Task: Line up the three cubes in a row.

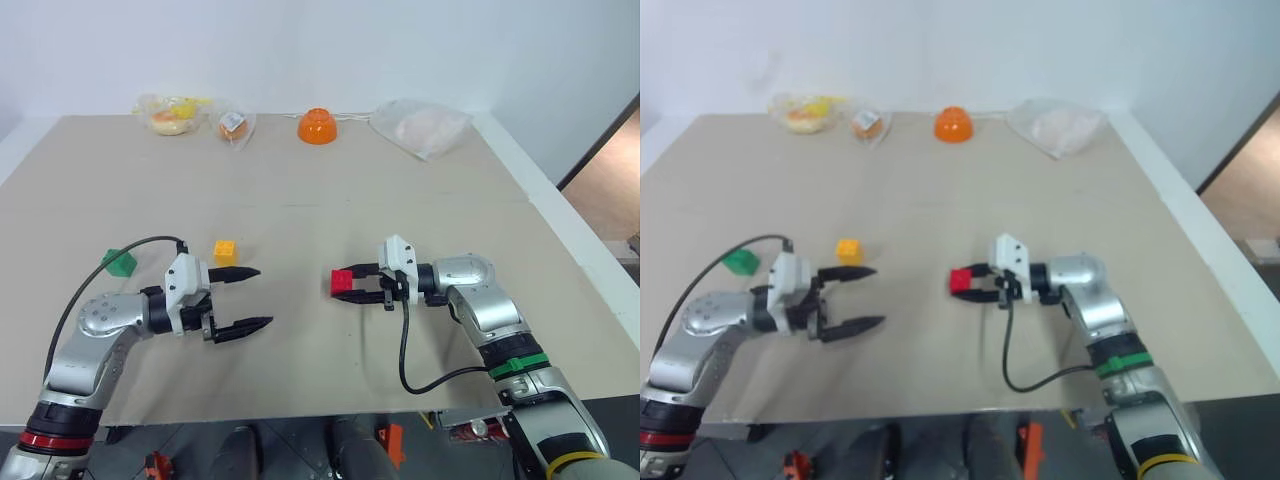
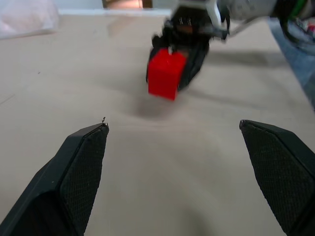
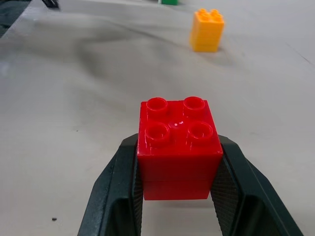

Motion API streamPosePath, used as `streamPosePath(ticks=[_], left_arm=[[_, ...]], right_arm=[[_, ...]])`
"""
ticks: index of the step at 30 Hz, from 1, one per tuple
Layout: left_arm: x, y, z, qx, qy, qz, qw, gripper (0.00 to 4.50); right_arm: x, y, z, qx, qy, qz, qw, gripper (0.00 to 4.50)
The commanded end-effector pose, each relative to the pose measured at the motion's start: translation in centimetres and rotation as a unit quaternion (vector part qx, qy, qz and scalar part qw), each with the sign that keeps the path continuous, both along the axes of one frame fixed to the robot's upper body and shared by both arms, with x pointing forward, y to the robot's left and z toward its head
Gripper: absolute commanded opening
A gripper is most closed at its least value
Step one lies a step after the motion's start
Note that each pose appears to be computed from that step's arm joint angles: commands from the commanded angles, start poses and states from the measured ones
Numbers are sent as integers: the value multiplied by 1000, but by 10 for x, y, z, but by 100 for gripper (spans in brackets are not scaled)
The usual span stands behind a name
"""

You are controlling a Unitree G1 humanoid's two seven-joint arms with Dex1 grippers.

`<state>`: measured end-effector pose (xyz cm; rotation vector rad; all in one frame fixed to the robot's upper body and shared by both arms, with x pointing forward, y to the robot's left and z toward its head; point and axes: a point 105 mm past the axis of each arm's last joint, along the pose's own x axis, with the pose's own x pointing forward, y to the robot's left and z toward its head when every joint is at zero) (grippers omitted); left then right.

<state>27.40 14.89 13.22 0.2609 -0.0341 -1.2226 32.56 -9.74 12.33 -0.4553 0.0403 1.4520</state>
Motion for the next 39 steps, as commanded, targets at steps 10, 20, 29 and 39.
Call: streamPosePath(ticks=[10,20,29,39], left_arm=[[-1,8,10,-12,-14,9,1000,443],[-1,4,15,-22,-14,18,999,443],[-1,13,10,-21,-7,66,998,443],[-9,83,-1,-95,48,274,956,443]], right_arm=[[-15,-9,-2,-6,12,40,999,125],[-17,-2,-19,-28,38,58,997,125],[-9,-14,-19,-56,34,39,997,431],[8,-67,70,-41,-26,-14,999,431]])
